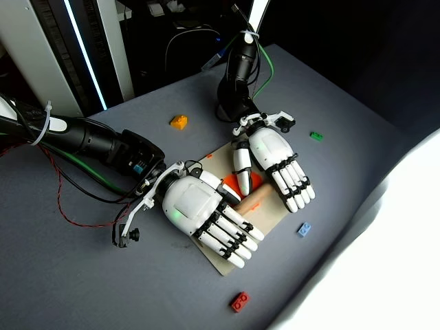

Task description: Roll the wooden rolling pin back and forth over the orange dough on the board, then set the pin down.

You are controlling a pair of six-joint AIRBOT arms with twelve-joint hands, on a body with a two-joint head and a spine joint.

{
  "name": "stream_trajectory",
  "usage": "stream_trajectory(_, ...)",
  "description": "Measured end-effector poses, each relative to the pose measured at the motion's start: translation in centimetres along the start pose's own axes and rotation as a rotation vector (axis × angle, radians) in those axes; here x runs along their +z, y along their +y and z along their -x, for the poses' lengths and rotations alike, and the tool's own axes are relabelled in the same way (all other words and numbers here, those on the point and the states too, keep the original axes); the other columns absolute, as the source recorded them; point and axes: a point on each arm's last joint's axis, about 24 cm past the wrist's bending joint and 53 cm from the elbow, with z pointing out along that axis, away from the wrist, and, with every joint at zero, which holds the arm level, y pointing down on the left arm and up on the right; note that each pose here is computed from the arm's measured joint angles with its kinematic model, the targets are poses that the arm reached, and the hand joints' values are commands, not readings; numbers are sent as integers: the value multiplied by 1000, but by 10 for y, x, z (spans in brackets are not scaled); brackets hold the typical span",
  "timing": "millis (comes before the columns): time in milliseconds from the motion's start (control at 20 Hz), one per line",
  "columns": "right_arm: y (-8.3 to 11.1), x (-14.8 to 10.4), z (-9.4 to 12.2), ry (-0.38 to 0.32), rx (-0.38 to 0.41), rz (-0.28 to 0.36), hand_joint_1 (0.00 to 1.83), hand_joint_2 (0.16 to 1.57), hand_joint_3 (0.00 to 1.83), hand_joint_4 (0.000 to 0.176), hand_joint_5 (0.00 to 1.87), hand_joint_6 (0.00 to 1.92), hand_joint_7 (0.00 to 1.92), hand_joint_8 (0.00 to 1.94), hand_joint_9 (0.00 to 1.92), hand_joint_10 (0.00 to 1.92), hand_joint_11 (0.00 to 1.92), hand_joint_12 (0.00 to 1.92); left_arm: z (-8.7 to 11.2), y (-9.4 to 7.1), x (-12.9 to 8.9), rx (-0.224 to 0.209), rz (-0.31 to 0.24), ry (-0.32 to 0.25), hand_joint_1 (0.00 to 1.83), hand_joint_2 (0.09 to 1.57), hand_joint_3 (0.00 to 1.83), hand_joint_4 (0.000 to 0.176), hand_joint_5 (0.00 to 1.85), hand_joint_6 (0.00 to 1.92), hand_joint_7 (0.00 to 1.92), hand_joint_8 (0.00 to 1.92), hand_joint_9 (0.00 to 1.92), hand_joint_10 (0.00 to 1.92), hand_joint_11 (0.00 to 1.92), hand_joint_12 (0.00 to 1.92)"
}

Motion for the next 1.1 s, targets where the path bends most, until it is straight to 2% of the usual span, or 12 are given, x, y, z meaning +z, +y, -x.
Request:
stream_trajectory(300, -1, 3, 2, -1, 12, -3, 0, 1497, 7, 0, 49, 4, 37, 0, 0, 0, 0, 0, -1, -1, 4, -1, -2, -4, 0, 1375, 0, 0, 0, 0, 0, 0, 0, 0, 1, 9)
stream_trajectory(550, -3, 6, 4, -4, 14, -6, 0, 1506, 10, 0, 111, 29, 106, 25, 49, 20, 0, 0, -1, -1, 8, 2, -2, -3, 0, 1367, 0, 0, 0, 0, 0, 0, 0, 0, 0, 0)
stream_trajectory(1100, -6, 14, 10, -14, 30, -13, 0, 1492, 3, 0, 103, 23, 72, 4, 0, 0, 0, 0, -2, -1, 13, 8, -5, -2, 0, 1364, 0, 0, 0, 0, 15, 6, 11, 5, 21, 11)
